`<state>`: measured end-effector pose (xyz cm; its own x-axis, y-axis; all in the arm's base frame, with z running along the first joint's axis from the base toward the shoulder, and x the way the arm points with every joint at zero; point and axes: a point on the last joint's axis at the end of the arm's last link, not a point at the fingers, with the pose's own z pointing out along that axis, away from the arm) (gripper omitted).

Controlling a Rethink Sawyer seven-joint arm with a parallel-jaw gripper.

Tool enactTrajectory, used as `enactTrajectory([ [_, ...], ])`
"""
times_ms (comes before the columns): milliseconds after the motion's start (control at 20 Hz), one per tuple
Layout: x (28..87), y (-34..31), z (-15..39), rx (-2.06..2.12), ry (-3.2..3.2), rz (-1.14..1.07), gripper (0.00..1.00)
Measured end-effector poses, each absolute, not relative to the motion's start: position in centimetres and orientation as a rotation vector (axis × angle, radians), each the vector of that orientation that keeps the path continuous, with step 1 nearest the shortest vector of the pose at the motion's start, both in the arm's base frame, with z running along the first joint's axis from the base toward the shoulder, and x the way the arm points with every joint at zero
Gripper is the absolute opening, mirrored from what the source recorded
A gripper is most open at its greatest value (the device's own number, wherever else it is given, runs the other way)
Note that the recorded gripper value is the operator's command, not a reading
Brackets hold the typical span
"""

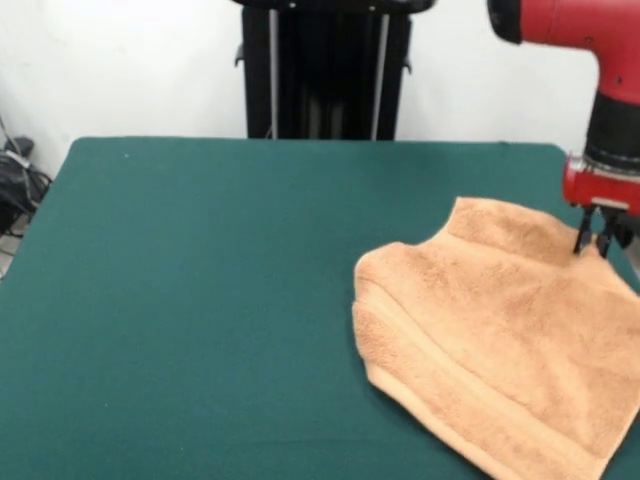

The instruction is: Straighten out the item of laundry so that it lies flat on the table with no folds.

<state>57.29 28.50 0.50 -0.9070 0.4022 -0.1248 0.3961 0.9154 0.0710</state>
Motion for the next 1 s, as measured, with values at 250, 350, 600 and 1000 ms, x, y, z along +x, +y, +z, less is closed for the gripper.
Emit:
enactTrajectory([
  [250,56.7,28.1,1.0,0.646,2.942,0.063,0.0],
  [350,56.6,27.6,1.1,0.666,2.943,0.064,0.0],
  [600,57.1,25.4,0.7,0.748,2.938,0.083,0.0],
  [1000,57.3,23.1,-0.5,0.829,2.908,0.091,0.0],
])
